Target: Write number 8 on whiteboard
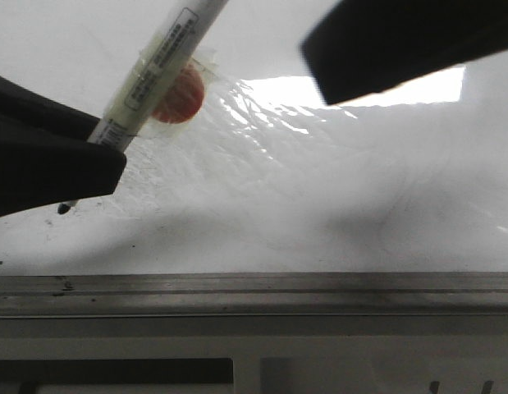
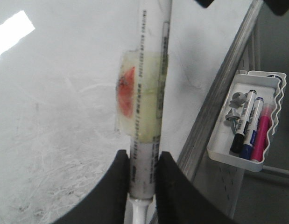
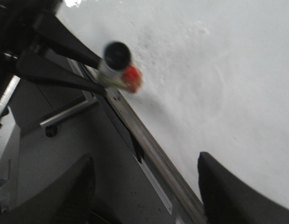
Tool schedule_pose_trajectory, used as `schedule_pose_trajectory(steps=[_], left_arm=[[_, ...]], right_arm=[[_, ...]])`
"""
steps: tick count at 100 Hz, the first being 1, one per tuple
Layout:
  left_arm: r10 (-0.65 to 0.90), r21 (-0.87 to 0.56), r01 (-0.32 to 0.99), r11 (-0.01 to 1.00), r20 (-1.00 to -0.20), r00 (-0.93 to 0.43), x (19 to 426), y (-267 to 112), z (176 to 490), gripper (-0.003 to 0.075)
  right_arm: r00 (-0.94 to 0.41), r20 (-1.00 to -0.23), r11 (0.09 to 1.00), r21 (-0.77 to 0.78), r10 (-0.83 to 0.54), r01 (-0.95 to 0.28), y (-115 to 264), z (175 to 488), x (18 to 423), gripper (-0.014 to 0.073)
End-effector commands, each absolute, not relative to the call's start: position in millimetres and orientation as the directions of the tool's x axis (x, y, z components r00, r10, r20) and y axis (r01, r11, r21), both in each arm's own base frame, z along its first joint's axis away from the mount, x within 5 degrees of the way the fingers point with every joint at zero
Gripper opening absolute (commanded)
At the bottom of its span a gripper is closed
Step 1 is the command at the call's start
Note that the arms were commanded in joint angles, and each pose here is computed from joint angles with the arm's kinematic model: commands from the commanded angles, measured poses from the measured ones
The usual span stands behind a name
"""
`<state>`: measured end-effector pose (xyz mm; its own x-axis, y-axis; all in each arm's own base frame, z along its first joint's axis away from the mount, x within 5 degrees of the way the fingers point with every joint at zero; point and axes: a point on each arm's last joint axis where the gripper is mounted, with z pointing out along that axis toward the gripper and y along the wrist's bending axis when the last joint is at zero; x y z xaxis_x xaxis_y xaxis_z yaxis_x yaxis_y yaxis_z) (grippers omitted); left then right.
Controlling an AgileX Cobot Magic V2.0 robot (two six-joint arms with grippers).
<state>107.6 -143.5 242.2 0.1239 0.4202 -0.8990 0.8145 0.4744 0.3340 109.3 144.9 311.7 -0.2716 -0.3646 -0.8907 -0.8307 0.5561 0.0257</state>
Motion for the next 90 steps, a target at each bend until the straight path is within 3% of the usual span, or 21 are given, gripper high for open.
schedule_pose_trajectory(steps=[1,39,49,63,70,84,90], left_arm=[[0.356,0.376,0.795,0.477,-0.909,0.216,109.8,-149.1,260.5,-0.0020],[0.371,0.406,0.792,0.455,-0.895,0.246,109.0,-149.6,260.4,-0.0020],[0.371,0.406,0.792,0.455,-0.895,0.246,109.0,-149.6,260.4,-0.0020],[0.373,0.406,0.793,0.454,-0.895,0.245,109.0,-149.6,260.2,-0.0012],[0.373,0.406,0.793,0.454,-0.895,0.245,109.0,-149.6,260.2,0.0052],[0.367,0.395,0.794,0.463,-0.900,0.234,109.3,-149.4,260.3,0.0316],[0.369,0.389,0.795,0.466,-0.902,0.225,109.5,-149.2,259.8,0.0372]], right_arm=[[-0.163,-0.956,0.554,0.001,-0.244,-0.833,159.9,333.3,114.4,0.0406],[-0.179,-0.948,0.532,0.011,-0.265,-0.847,193.4,332.5,129.0,0.0386],[-0.183,-0.949,0.537,0.016,-0.258,-0.843,195.8,331.5,131.2,0.0251],[-0.181,-0.950,0.538,0.016,-0.256,-0.843,195.7,331.8,131.2,-0.0027],[-0.183,-0.948,0.536,0.017,-0.259,-0.844,195.7,331.5,131.0,-0.0068],[-0.184,-0.948,0.536,0.017,-0.260,-0.844,195.7,331.4,130.9,-0.0067],[-0.181,-0.950,0.537,0.016,-0.255,-0.843,195.4,332.1,130.9,-0.0065]])
